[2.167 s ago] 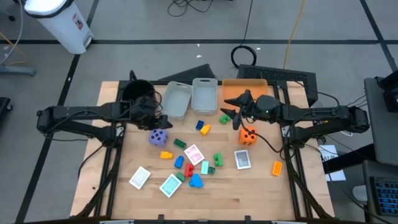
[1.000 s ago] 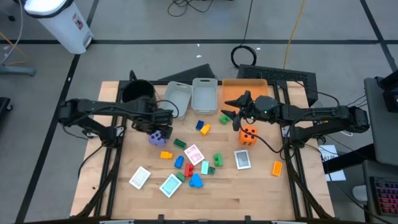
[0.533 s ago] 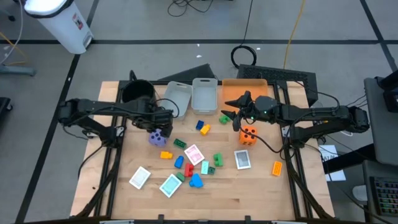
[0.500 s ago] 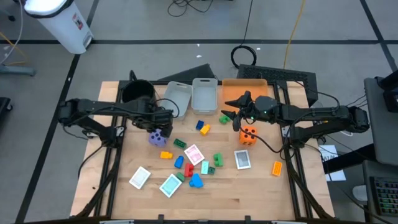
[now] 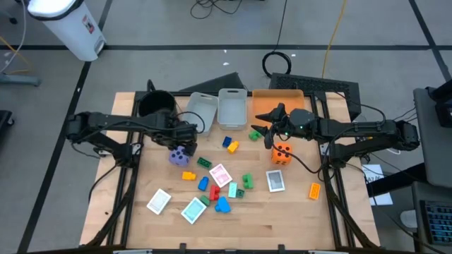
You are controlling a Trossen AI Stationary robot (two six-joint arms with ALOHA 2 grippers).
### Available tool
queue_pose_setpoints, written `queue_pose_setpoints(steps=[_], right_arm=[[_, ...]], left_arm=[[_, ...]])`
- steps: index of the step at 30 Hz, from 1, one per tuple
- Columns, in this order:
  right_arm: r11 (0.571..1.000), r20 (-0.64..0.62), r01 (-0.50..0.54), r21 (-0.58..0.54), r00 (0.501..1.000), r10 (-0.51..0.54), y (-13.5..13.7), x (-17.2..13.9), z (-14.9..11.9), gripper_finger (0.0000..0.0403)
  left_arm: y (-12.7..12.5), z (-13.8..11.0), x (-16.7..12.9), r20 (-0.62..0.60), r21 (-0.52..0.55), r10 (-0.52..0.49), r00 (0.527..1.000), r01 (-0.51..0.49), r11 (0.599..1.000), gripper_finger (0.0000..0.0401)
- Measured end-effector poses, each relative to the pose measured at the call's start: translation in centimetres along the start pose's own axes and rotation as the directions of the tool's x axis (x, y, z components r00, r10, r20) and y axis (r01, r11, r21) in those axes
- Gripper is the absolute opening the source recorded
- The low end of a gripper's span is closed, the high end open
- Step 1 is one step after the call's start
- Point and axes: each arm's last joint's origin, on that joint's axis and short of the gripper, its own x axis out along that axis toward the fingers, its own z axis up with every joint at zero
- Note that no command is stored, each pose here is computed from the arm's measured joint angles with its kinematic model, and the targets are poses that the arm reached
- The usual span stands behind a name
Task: Pick & Place Toys
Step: Put the violet dice into the orange bin
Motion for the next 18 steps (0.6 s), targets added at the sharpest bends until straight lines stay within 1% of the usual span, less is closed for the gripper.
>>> queue_pose_setpoints(steps=[4, 10, 14, 18], right_arm=[[1.000, 0.000, 0.000, 0.000, 1.000, 0.000, 0.0, 0.0, 0.0, 0.0212], [1.000, -0.001, 0.000, 0.000, 1.000, 0.000, 0.0, 0.0, 0.0, 0.0212], [1.000, -0.009, 0.002, -0.002, 1.000, -0.002, 0.0, 0.0, -0.1, 0.0212], [1.000, -0.021, 0.004, -0.004, 1.000, -0.004, 0.0, 0.0, -0.2, 0.0212]], left_arm=[[-0.3, 0.1, 0.6, -0.013, 0.002, 0.026, 1.000, -0.026, 1.000, 0.0397], [-1.1, 0.2, 1.9, -0.080, 0.022, 0.044, 0.996, -0.042, 0.999, 0.0397], [-1.2, 0.3, 2.3, -0.088, 0.023, 0.060, 0.994, -0.058, 0.998, 0.0397], [-1.2, 0.2, 2.4, -0.095, -0.004, 0.070, 0.993, -0.070, 0.998, 0.0397]])
